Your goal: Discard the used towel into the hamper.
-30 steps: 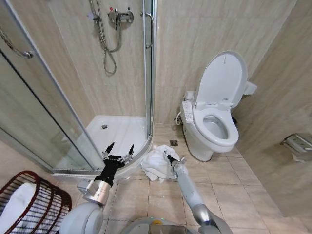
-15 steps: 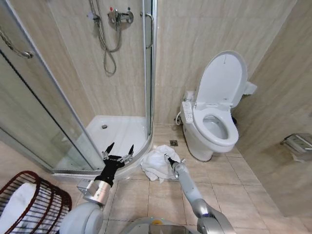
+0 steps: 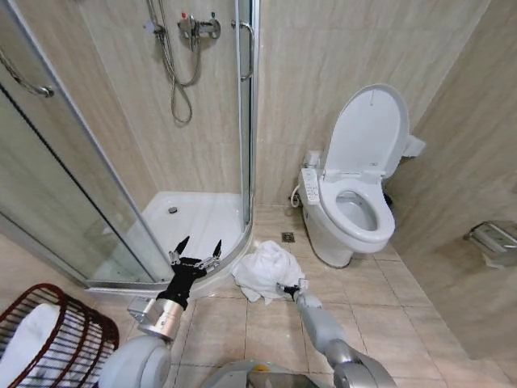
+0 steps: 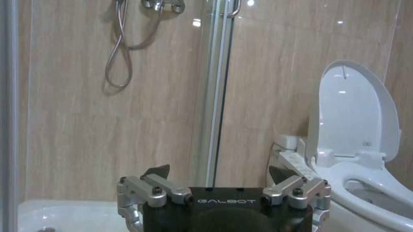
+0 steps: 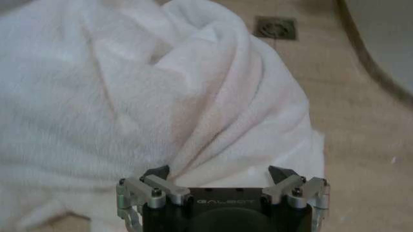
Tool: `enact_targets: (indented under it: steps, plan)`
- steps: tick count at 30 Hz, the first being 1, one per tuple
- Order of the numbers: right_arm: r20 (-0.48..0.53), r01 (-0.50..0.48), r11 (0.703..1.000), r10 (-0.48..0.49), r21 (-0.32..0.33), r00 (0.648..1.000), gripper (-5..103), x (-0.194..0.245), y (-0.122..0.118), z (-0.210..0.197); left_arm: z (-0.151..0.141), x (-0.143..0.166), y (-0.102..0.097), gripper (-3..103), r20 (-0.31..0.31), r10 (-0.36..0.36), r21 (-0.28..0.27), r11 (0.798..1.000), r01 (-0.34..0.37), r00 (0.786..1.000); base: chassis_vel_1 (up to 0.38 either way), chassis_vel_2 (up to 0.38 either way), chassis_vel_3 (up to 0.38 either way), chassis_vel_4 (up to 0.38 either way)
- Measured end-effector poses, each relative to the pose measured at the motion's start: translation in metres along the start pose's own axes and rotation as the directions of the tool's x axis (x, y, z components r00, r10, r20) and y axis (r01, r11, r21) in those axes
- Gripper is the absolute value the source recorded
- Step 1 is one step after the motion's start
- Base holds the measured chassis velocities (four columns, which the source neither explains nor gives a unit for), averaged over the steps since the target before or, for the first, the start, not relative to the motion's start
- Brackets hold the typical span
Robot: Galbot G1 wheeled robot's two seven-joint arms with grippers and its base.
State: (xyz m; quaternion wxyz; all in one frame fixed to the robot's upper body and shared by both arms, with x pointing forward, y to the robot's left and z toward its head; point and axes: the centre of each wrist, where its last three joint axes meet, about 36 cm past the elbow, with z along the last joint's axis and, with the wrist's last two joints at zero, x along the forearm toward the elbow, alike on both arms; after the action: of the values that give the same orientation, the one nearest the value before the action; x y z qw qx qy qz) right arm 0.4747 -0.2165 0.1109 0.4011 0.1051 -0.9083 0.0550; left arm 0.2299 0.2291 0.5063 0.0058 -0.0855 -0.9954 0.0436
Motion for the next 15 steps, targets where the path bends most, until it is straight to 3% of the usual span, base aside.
enact_targets:
  steps: [4,5,7,10,15]
  plan:
    - [0.087,-0.025,0.983,0.009,0.179,0.996,100,0.005,-0.003,-0.017,0.000,0.000,0.000,100,0.000,0.000,0.000,1.000,0.000,1.000,0.000,0.000,0.000,0.000]
    - [0.087,-0.025,0.983,0.009,0.179,0.996,100,0.005,-0.003,-0.017,0.000,0.000,0.000,100,0.000,0.000,0.000,1.000,0.000,1.000,0.000,0.000,0.000,0.000]
    - [0.173,-0.019,0.969,-0.025,0.248,0.985,100,0.008,-0.001,-0.027,0.000,0.000,0.000,100,0.000,0.000,0.000,1.000,0.000,1.000,0.000,0.000,0.000,0.000]
    - [0.218,-0.004,0.963,-0.056,0.268,0.974,100,0.013,0.007,-0.035,0.000,0.000,0.000,100,0.000,0.000,0.000,1.000,0.000,1.000,0.000,0.000,0.000,0.000]
    - [0.307,0.049,0.956,-0.141,0.288,0.941,100,0.025,0.042,-0.057,0.000,0.000,0.000,100,0.000,0.000,0.000,1.000,0.000,1.000,0.000,0.000,0.000,0.000]
